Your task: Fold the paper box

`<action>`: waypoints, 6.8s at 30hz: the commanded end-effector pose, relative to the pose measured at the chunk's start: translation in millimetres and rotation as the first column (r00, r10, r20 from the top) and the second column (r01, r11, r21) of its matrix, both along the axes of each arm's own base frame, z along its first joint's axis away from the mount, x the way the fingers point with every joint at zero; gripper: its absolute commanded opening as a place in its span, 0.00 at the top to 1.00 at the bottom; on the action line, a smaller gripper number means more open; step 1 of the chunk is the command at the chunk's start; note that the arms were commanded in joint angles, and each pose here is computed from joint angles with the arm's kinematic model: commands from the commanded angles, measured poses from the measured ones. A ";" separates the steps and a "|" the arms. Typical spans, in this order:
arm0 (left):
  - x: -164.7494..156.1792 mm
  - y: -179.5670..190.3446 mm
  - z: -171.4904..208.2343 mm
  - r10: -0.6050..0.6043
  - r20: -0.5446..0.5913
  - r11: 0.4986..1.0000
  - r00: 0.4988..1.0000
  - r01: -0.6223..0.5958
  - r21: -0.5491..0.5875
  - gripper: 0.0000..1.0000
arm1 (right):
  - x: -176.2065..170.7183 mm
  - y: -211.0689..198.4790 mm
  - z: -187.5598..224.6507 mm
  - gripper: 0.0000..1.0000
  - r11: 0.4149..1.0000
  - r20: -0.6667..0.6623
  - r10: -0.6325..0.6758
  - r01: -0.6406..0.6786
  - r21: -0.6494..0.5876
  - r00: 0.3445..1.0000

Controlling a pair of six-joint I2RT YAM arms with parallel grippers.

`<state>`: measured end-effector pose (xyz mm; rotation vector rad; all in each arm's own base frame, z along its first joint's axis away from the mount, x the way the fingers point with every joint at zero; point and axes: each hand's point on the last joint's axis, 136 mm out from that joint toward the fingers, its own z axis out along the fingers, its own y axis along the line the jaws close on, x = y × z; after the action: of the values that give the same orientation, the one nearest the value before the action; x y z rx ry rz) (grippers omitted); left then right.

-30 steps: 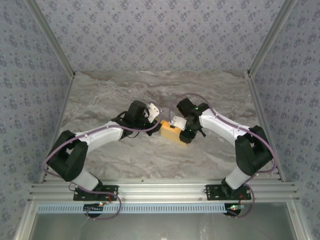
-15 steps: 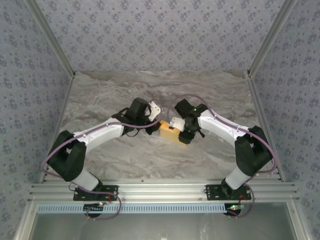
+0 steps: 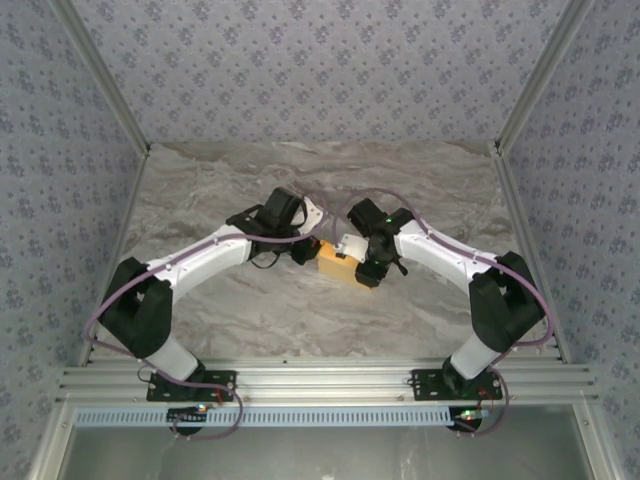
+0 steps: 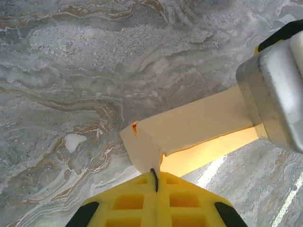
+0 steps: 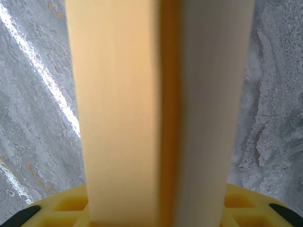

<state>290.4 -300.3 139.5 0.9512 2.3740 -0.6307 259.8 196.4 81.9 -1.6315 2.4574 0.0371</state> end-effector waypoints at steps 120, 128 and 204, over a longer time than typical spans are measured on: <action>20.6 -16.2 10.9 0.060 -0.119 0.995 0.991 -0.070 -0.076 0.93 | 0.1 6.5 -8.3 0.45 0.995 0.023 0.056 -0.058 0.079 0.998; 26.3 -6.0 10.0 0.104 -0.147 0.994 0.984 -0.110 -0.029 0.94 | -1.0 -3.3 -14.3 0.41 0.996 0.048 0.093 -0.093 -0.004 0.995; 19.7 13.0 -40.7 0.116 -0.111 0.990 0.987 -0.105 0.098 0.96 | 5.7 14.6 -2.8 0.44 0.984 0.024 -0.017 0.013 0.177 1.000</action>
<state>330.9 -300.2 126.8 0.8057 2.4439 -0.5970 277.4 209.1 79.7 -1.5060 2.3504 0.1737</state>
